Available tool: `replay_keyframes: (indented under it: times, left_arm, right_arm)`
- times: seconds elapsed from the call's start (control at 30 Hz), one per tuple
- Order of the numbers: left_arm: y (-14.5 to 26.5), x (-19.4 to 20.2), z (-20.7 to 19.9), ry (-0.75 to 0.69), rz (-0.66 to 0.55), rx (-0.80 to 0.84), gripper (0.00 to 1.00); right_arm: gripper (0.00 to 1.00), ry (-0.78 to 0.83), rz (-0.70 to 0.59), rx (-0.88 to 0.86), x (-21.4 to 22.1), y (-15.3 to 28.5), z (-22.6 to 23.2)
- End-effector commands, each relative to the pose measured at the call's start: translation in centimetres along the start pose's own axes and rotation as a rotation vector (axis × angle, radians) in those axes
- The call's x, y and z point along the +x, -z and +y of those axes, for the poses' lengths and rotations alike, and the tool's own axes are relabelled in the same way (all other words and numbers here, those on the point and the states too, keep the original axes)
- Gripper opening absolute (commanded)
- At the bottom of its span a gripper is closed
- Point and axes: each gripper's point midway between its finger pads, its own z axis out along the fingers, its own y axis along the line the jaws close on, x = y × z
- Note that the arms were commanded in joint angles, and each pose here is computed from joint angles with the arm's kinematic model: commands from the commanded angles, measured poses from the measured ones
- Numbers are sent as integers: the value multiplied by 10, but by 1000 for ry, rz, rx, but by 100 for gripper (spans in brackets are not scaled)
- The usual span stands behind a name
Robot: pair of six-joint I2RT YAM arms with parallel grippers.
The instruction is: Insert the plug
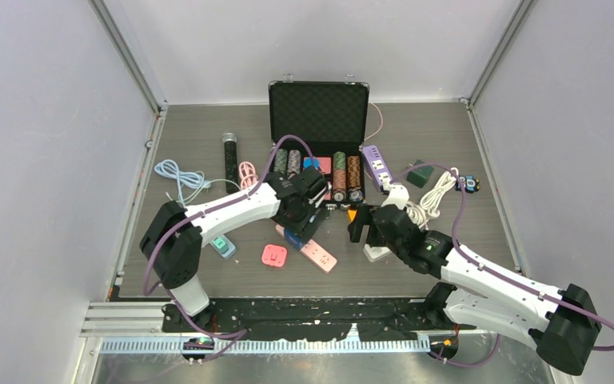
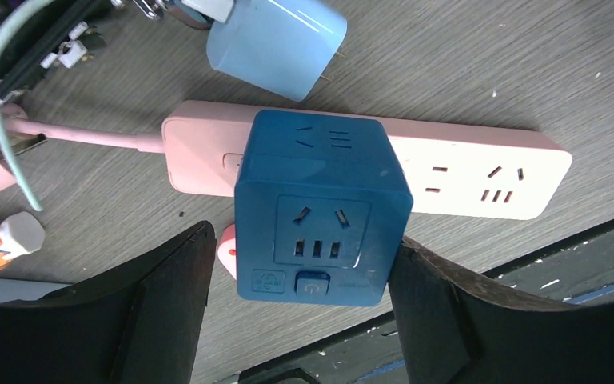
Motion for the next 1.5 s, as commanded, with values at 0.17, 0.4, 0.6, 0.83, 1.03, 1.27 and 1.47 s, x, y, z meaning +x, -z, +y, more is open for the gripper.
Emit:
replay_keyframes:
  times: [0.17, 0.4, 0.6, 0.83, 1.03, 1.27, 1.47]
  left_arm:
    - [-20, 6, -5, 33, 37, 34, 61]
    - [-34, 29, 16, 14, 119, -80, 24]
    - [-49, 58, 22, 16, 178, -100, 0]
    - [-53, 83, 41, 22, 226, -178, 0]
    - [-42, 87, 64, 59, 224, -226, 0]
    - [-25, 92, 84, 95, 255, -298, 0]
    - [-20, 99, 86, 118, 271, -289, 0]
  right_arm:
    - [87, -31, -13, -15, -3, -1, 4]
    - [87, -31, -8, -16, 0, -4, 4]
    - [87, -19, -4, -8, -2, -7, 6]
    - [87, -26, 8, -14, 2, -11, 8]
    - [87, -22, 21, -19, 3, -13, 11]
    - [87, -25, 22, -22, 4, -14, 12]
    - [87, -10, 35, -26, 6, -15, 13]
